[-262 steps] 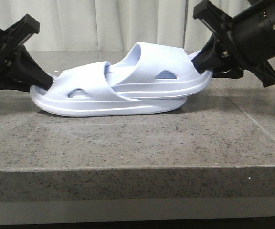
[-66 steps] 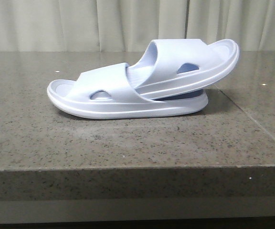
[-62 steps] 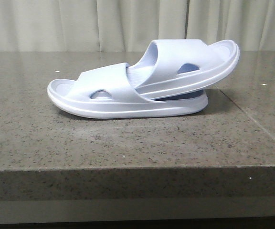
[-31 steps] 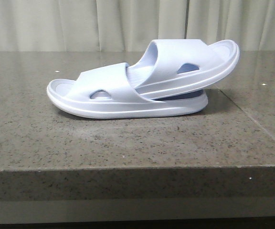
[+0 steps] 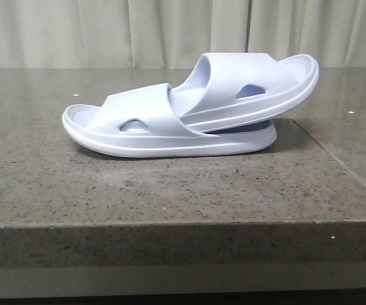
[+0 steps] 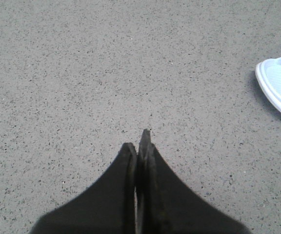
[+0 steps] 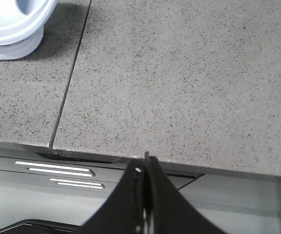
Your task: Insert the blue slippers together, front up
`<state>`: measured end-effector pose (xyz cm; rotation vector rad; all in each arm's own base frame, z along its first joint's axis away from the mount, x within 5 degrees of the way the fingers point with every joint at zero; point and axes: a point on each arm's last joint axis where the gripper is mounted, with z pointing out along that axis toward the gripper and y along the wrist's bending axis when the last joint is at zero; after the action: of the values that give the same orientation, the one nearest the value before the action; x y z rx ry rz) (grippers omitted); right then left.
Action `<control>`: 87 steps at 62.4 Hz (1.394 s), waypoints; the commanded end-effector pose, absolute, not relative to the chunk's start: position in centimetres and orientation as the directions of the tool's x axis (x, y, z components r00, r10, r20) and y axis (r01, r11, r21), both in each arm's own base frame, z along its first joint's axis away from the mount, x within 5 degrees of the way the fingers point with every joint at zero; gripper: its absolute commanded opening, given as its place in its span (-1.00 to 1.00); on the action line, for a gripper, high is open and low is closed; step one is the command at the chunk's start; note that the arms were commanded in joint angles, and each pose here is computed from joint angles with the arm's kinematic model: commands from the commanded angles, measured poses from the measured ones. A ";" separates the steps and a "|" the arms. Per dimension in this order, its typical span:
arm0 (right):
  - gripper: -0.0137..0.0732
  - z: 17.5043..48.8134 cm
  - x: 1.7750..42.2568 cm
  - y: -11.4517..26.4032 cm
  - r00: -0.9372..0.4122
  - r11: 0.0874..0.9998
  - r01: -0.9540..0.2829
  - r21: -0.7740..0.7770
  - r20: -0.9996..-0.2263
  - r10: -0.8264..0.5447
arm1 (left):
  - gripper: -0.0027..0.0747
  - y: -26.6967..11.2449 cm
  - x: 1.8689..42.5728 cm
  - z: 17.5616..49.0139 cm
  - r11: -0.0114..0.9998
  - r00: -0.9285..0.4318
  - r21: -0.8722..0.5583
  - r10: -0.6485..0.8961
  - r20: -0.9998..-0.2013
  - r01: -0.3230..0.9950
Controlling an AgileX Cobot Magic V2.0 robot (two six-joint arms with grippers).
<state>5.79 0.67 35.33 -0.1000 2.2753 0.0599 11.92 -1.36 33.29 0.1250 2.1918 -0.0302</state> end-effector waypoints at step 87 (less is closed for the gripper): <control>-0.84 36.4 6.2 0.7 -0.578 0.996 -0.090 0.007 -0.815 -0.047 | -0.98 0.1 6.0 21.6 0.976 0.051 -0.218 -0.217 -0.975 -0.002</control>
<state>5.82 0.67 35.37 -0.0977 2.2702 0.0606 6.06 -0.07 20.50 -0.1675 1.6439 -0.1605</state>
